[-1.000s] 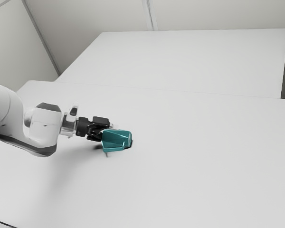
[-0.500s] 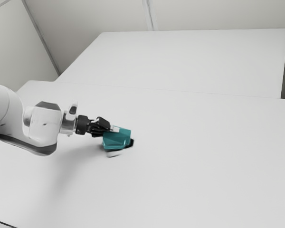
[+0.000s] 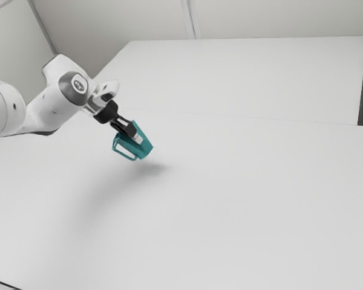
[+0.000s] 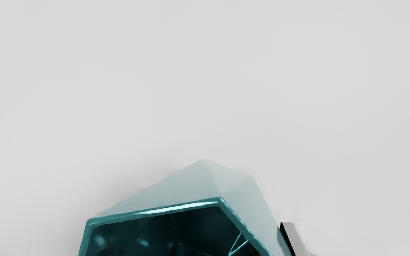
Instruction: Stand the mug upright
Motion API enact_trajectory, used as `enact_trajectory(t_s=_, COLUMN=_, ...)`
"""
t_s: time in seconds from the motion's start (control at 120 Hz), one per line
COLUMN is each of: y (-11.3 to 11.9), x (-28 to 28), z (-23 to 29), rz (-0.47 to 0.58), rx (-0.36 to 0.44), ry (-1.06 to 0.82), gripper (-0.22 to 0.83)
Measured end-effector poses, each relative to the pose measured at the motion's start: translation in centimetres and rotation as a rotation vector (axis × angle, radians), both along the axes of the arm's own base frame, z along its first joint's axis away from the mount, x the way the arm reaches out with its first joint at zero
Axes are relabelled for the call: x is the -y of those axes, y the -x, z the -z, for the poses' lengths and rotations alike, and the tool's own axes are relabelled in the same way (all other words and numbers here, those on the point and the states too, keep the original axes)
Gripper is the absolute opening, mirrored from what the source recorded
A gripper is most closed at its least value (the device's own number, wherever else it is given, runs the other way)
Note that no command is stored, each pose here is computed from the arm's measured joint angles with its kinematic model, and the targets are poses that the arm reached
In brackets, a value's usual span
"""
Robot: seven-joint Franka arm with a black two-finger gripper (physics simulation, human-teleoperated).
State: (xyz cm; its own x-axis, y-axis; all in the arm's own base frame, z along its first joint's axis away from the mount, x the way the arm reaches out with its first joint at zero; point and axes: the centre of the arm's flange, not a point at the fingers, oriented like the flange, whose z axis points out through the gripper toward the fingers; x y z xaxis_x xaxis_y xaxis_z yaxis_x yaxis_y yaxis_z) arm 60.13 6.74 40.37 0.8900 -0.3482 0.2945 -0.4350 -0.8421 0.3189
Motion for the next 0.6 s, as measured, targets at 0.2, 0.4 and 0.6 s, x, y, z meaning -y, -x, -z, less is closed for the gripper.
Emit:
enact_trajectory(t_s=0.2, y=0.1, x=-2.1, z=1.2, rz=-0.01, rx=-0.141, ry=-0.32, gripper=-0.16)
enact_trajectory(t_s=0.4, y=-0.3, x=-3.1, z=2.9, rz=-0.14, rx=-0.181, ry=-0.444, gripper=-0.16)
enact_trajectory(t_s=0.6, y=-0.5, x=-3.6, z=4.1, rz=-0.281, rx=-0.185, ry=-0.463, gripper=-0.16)
